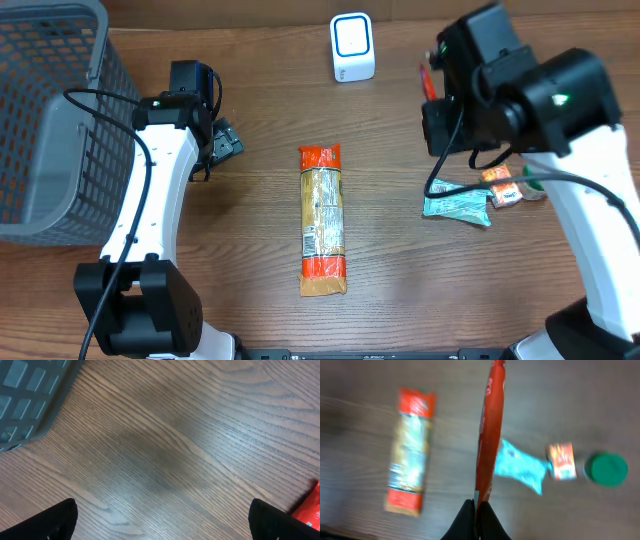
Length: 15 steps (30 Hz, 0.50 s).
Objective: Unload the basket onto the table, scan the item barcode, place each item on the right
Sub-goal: 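Carry the Nescafé stick right and lower it by the mint-green pack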
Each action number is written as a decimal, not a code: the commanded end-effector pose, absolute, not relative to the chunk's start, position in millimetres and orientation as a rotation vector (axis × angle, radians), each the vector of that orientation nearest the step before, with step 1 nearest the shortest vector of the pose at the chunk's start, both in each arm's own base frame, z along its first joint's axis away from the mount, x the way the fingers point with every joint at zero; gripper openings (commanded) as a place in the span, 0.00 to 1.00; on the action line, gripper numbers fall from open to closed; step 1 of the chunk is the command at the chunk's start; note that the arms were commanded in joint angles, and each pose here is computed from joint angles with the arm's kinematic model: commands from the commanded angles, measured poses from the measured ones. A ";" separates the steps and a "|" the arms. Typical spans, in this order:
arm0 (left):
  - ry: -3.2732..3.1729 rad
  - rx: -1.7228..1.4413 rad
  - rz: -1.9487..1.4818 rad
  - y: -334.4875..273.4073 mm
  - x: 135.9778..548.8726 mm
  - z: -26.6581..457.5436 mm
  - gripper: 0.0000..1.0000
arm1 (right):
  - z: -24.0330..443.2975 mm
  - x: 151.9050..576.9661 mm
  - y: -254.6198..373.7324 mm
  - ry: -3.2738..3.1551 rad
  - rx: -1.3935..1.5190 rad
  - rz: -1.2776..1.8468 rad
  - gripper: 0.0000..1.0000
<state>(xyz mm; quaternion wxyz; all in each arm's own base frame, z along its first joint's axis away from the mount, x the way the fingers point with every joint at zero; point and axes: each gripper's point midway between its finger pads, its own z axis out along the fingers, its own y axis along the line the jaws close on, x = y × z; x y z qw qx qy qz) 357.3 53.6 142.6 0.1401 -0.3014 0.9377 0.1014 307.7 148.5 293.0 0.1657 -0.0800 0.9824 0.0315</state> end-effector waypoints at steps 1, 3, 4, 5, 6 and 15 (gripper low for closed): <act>2.679 -0.843 0.296 53.3 360.3 154.2 1.00 | 248.4 306.2 128.9 2.908 -0.095 -0.100 0.04; 2.679 -0.843 0.296 53.3 360.3 154.2 1.00 | 224.4 301.5 125.1 2.962 -0.068 -0.148 0.04; 2.679 -0.843 0.296 53.3 360.3 154.2 1.00 | 209.0 298.5 123.6 2.992 -0.060 -0.172 0.04; 2.679 -0.843 0.296 53.3 360.3 154.2 1.00 | 198.1 296.6 122.6 3.011 -0.058 -0.187 0.04; 2.679 -0.843 0.296 53.3 360.3 154.2 1.00 | 187.7 294.6 121.5 3.028 -0.060 -0.202 0.04; 2.679 -0.843 0.296 53.3 360.3 154.2 1.00 | 123.3 297.7 105.6 3.052 -0.005 -0.264 0.04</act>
